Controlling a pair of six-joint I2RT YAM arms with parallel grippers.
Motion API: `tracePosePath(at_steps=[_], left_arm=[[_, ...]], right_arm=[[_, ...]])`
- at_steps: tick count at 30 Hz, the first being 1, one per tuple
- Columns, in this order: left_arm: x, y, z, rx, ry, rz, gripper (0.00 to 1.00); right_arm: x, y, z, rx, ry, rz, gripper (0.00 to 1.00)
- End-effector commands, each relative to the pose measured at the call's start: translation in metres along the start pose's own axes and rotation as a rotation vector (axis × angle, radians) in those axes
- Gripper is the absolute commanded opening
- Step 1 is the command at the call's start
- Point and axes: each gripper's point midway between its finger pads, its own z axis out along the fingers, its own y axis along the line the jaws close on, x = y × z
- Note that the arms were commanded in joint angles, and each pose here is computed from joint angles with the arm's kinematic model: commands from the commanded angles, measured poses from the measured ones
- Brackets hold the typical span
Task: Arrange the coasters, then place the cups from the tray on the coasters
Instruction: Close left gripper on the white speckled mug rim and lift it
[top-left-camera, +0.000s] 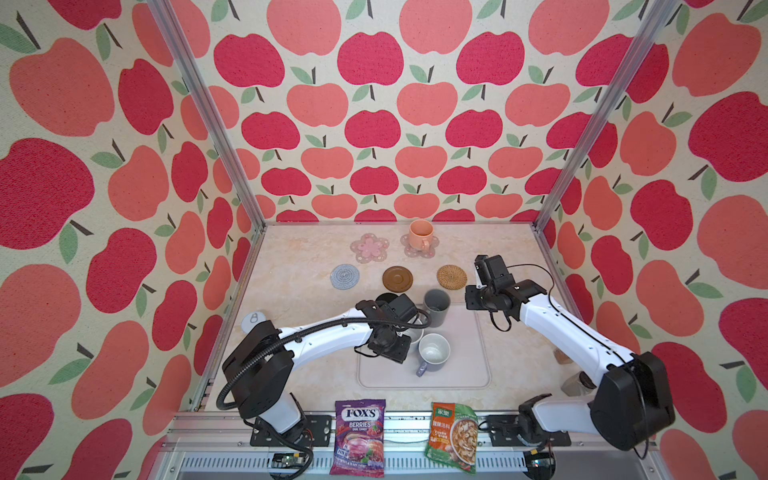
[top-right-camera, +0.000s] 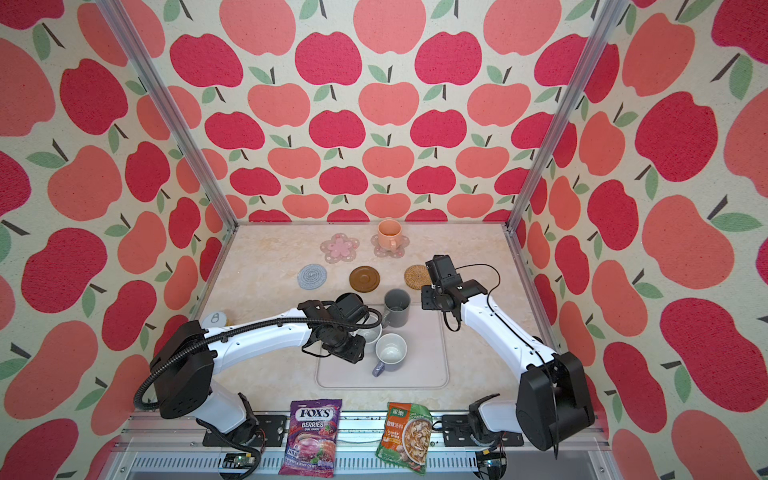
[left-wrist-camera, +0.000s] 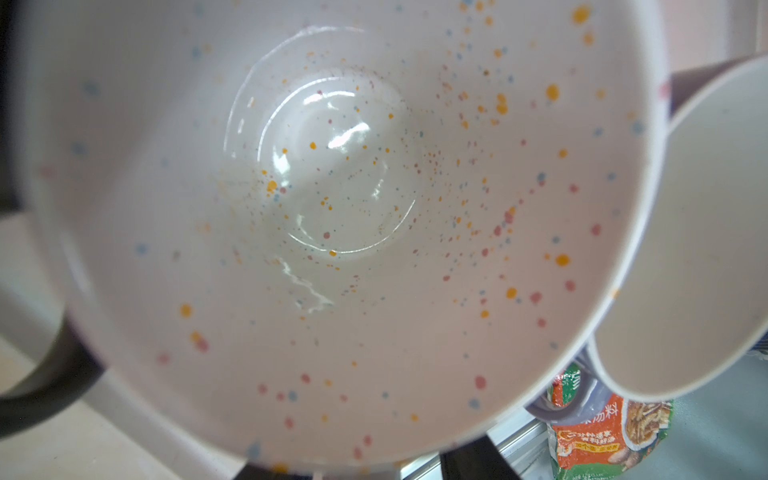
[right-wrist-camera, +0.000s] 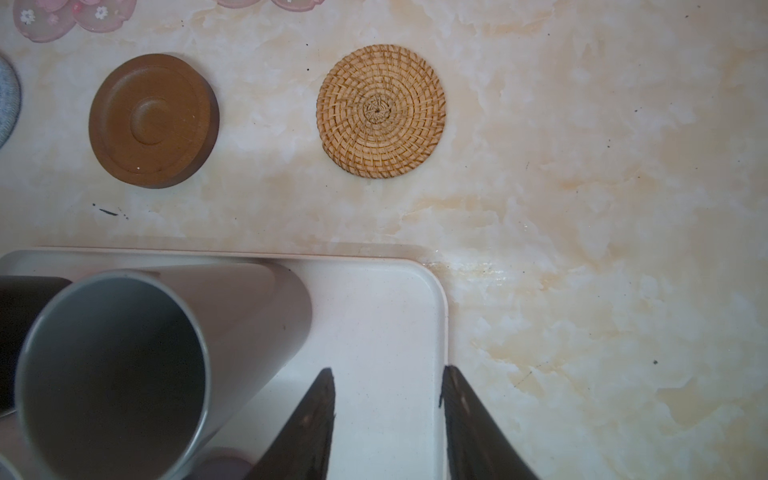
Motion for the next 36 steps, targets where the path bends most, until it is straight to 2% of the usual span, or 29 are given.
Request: tracePosePath(at_steps=[1,7,10,19,22,25,32,36], left_arm=[[-0.002,-0.003,-0.004,-0.013,-0.006,0.021,0.46],[-0.001,0.004,-0.007,-0.056,-0.030,0.015,0.44],[-0.004,0.004,-0.008,-0.062,-0.040,0.021,0.34],[-0.009,0.000,0.001,-0.047,-0.042,0.018,0.21],[-0.010,0.000,0.003,-0.046,-0.048,0.007,0.14],[-0.009,0.001,0.005,-0.052,-0.037,-0.008,0.20],[-0.006,-0.004,0.006,-0.073,-0.031,0.022,0.07],[-0.005,-0.004,0.003,-0.095,-0.031,0.031,0.03]], right_arm=[[0.004,0.002,-0.004,-0.016,0.001,0.021,0.45],[0.002,0.006,-0.004,-0.032,-0.003,0.030,0.45],[0.002,0.006,-0.003,-0.032,-0.001,0.031,0.45],[0.005,0.004,-0.004,-0.028,0.003,0.031,0.45],[0.007,0.003,-0.004,-0.025,0.006,0.032,0.45],[0.007,0.003,-0.004,-0.026,0.005,0.031,0.45],[0.009,0.003,-0.003,-0.027,0.007,0.033,0.45],[0.011,0.003,-0.003,-0.029,0.006,0.036,0.45]])
